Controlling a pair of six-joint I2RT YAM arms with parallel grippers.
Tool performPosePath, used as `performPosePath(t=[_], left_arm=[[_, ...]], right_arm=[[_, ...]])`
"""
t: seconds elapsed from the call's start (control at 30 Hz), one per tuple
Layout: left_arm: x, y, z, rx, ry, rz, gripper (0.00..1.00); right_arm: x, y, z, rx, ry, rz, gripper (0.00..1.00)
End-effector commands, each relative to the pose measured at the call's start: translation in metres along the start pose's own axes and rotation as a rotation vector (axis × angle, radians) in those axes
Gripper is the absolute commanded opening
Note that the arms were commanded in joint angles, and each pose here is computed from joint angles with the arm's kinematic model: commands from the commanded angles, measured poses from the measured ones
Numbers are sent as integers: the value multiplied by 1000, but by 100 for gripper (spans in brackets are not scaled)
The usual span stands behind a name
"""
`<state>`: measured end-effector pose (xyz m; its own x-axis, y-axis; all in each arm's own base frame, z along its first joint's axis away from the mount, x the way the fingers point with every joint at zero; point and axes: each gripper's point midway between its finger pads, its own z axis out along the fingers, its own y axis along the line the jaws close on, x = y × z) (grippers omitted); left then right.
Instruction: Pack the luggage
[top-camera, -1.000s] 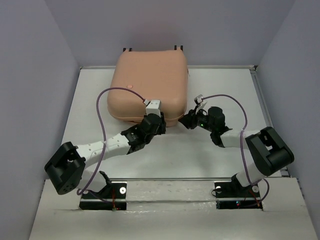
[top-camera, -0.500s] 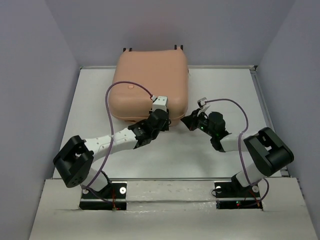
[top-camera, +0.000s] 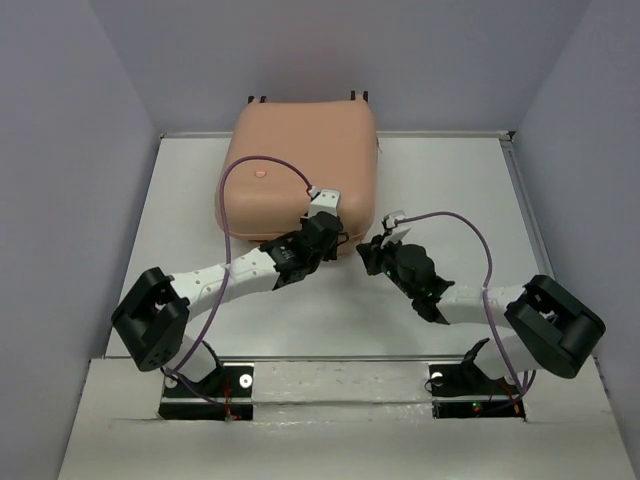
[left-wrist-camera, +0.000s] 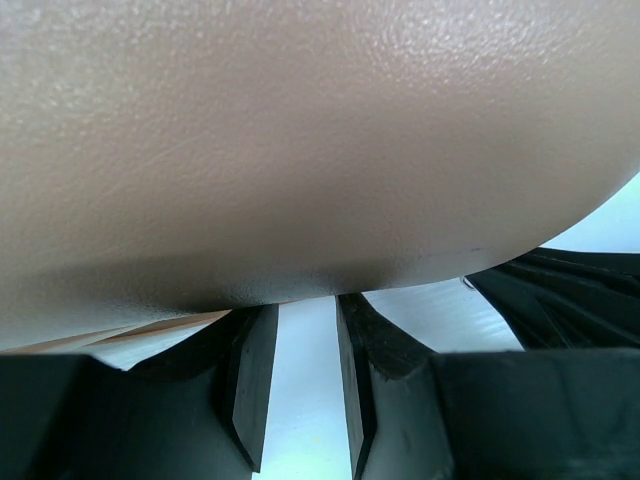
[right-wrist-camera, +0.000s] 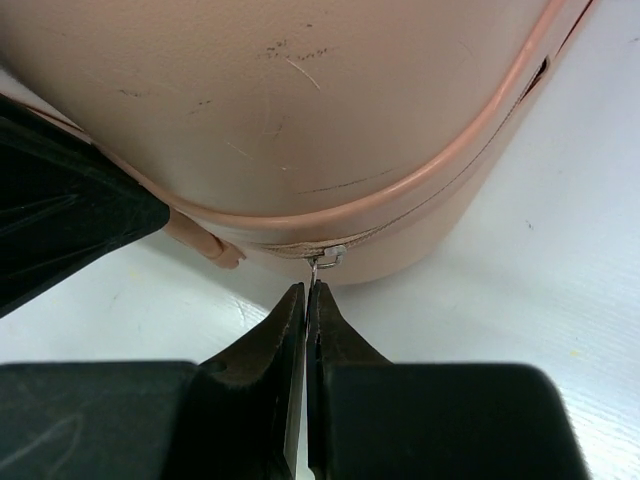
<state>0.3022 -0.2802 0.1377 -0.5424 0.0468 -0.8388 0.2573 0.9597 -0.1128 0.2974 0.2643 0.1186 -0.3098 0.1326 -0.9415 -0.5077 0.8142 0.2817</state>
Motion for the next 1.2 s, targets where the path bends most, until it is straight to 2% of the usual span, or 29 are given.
performPosePath(t=[0.0, 0.1, 0.17, 0.33, 0.43, 0.53, 0.6, 0.7, 0.77, 0.8, 0.9, 1.0, 1.03, 1.13, 1.17], left_arm=[[-102, -42, 0, 149, -287, -180, 40], [-101, -49, -4, 172, -285, -178, 39], [-100, -50, -12, 179, -287, -172, 39], [-103, -51, -27, 223, -294, -197, 40], [-103, -59, -25, 244, -279, -203, 40], [-107, -75, -21, 271, -272, -198, 40], [-109, -79, -23, 266, -274, -192, 40], [-119, -75, -42, 246, -317, -196, 40], [-125, -58, -60, 217, -342, -218, 44], [-127, -52, -68, 210, -352, -224, 51], [-137, -9, -102, 139, -399, -262, 62], [-130, 30, -108, 75, -360, -283, 64], [-136, 64, -114, 9, -371, -315, 64], [-144, 112, -122, -72, -400, -379, 60], [-152, 144, -127, -127, -423, -420, 59]], right_arm=[[-6, 114, -20, -373, 11, 45, 7], [-3, 121, -22, -375, 13, 88, 7], [-6, 111, -24, -330, -17, 118, 7], [13, 80, -43, -218, 39, 104, 7], [5, 84, -48, -238, 28, 116, 7], [-7, 112, -43, -314, 1, 133, 7], [1, 118, -35, -322, 15, 136, 7], [5, 117, -37, -323, 3, 170, 7], [6, 105, -42, -276, -1, 161, 7], [13, 98, -46, -254, 16, 151, 7], [12, 88, -58, -226, 25, 148, 7], [16, 84, -64, -212, 48, 142, 7], [19, 83, -65, -211, 61, 138, 7], [18, 83, -66, -211, 62, 132, 7], [18, 82, -65, -207, 67, 126, 7]])
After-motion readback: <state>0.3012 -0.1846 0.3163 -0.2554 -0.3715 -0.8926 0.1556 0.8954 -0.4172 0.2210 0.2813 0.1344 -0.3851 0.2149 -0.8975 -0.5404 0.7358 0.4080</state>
